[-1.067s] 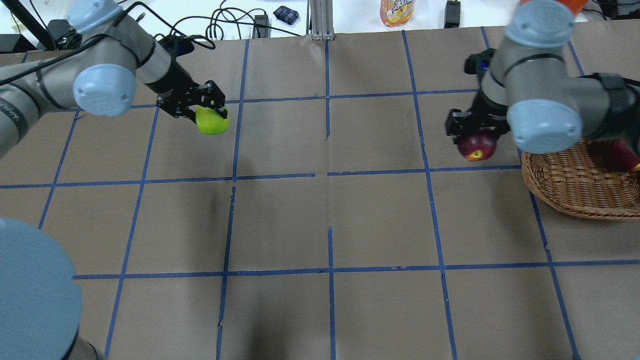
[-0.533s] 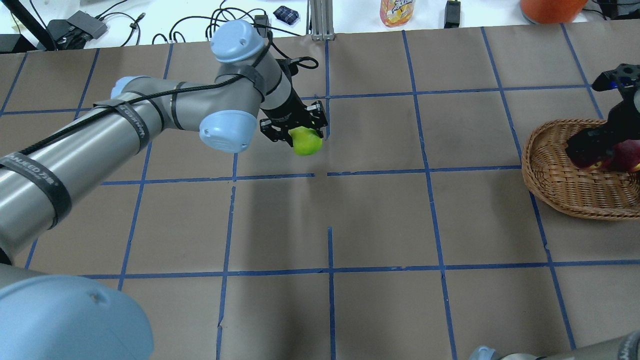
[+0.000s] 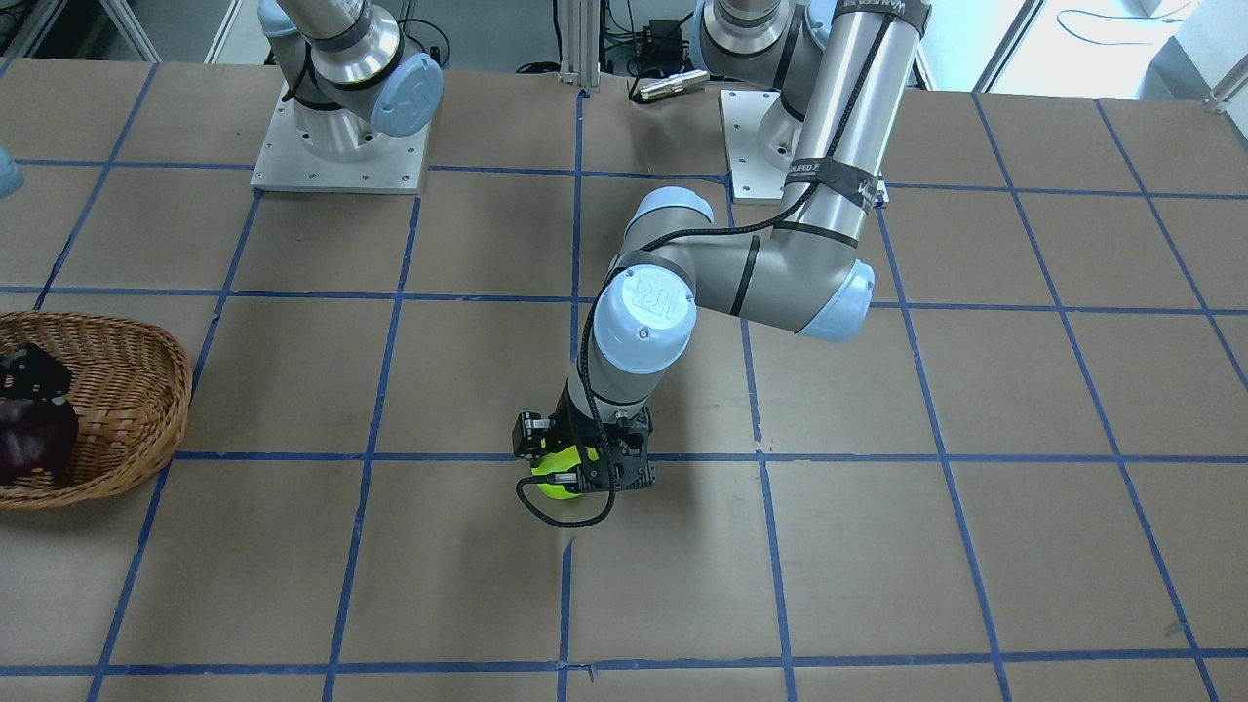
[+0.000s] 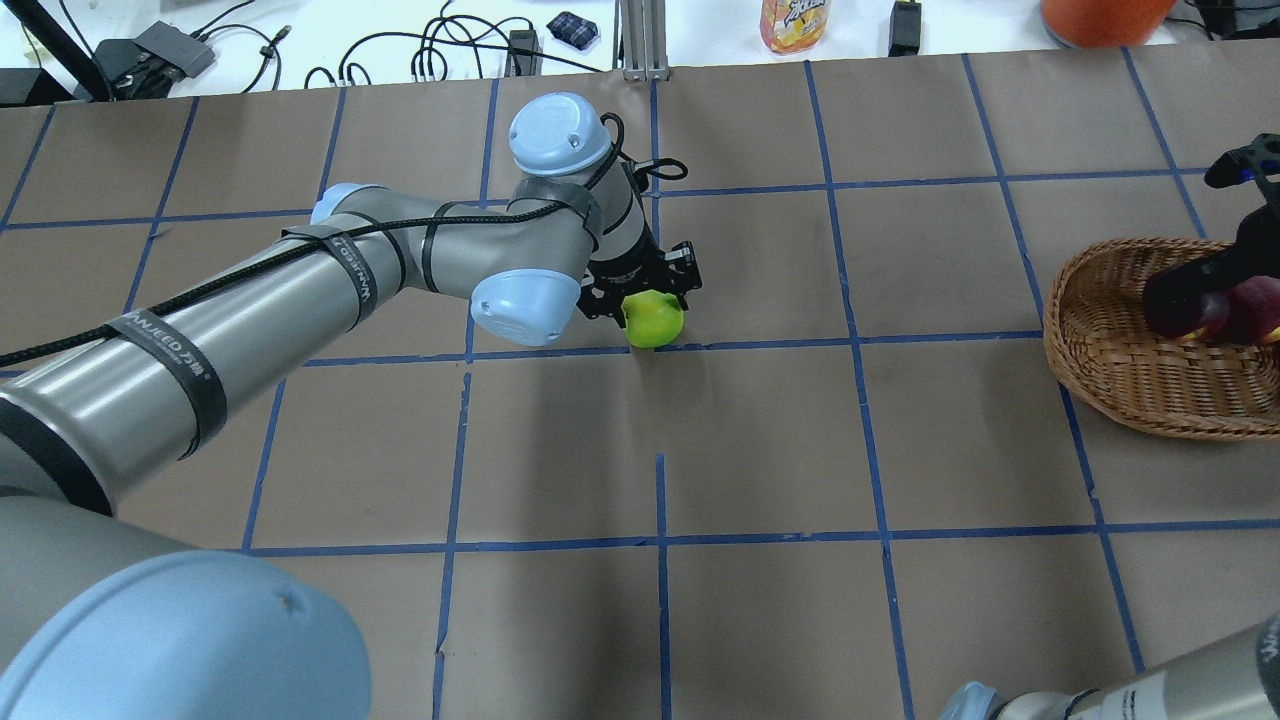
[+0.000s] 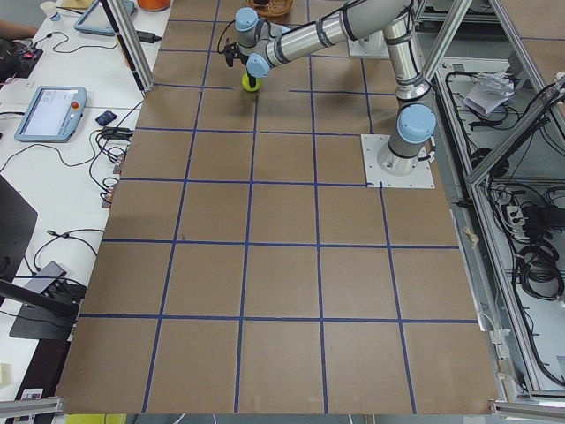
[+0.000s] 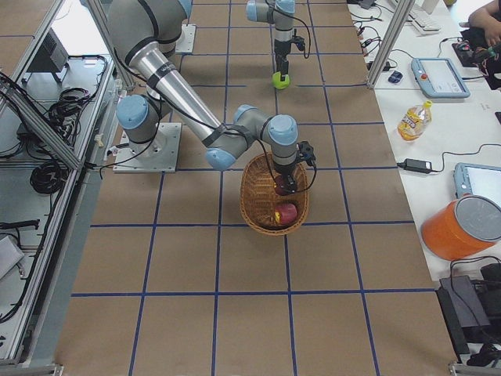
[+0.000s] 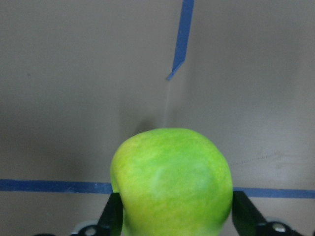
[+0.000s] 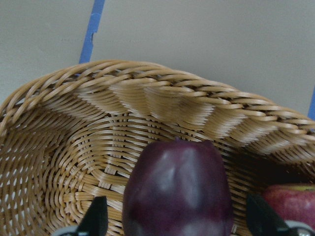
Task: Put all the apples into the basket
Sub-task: 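Drop the dark apple in the basket while the left sets the green apple down, then grasp the green apple with the right gripper while the left gripper withdraws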
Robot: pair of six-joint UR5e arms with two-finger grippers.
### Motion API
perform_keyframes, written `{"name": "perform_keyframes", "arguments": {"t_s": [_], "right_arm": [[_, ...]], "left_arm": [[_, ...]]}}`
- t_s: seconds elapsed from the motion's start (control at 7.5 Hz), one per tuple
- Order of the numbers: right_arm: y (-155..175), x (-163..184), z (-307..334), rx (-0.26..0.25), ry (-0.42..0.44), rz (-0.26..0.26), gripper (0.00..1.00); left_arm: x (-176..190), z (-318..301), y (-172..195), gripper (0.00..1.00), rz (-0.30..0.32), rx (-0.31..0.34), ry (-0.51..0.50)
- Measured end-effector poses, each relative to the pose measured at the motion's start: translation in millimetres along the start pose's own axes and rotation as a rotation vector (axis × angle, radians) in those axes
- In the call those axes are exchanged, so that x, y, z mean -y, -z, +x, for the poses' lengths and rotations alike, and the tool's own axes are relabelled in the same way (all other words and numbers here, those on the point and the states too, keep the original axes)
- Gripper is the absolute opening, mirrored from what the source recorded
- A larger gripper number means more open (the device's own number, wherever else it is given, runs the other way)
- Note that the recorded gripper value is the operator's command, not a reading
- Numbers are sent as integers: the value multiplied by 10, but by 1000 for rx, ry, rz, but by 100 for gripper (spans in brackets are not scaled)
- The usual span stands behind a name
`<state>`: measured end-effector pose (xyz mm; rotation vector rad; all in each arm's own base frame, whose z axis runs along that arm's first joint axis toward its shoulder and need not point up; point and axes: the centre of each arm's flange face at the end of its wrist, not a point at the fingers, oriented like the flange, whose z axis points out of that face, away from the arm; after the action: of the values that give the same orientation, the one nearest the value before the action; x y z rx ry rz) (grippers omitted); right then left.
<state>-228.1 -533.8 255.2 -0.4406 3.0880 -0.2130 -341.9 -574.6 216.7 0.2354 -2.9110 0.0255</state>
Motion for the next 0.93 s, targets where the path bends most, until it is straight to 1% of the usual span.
{"name": "perform_keyframes", "arguments": {"t_s": [0.13, 0.27, 0.4, 0.53, 0.67, 0.8, 0.93], "right_arm": [[90, 1, -42, 13, -1, -13, 100], [243, 7, -145, 30, -11, -27, 100], [358, 84, -355, 49, -4, -42, 100], [408, 302, -749, 58, 29, -53, 100], [416, 579, -1289, 60, 19, -61, 100], [397, 831, -1902, 63, -49, -65, 100], [360, 1042, -2568, 65, -145, -61, 100]], "left_arm": [[75, -40, 144, 100, 20, -7, 11], [248, -219, 408, 100, 28, -6, 41], [398, -430, 786, 100, 17, 2, 57], [420, -600, 1174, 100, -3, 51, 31], [360, -810, 1557, 100, -31, 139, -21], [291, -1061, 2003, 100, -56, 192, -58], [174, -1303, 2505, 100, -67, 211, -77]]}}
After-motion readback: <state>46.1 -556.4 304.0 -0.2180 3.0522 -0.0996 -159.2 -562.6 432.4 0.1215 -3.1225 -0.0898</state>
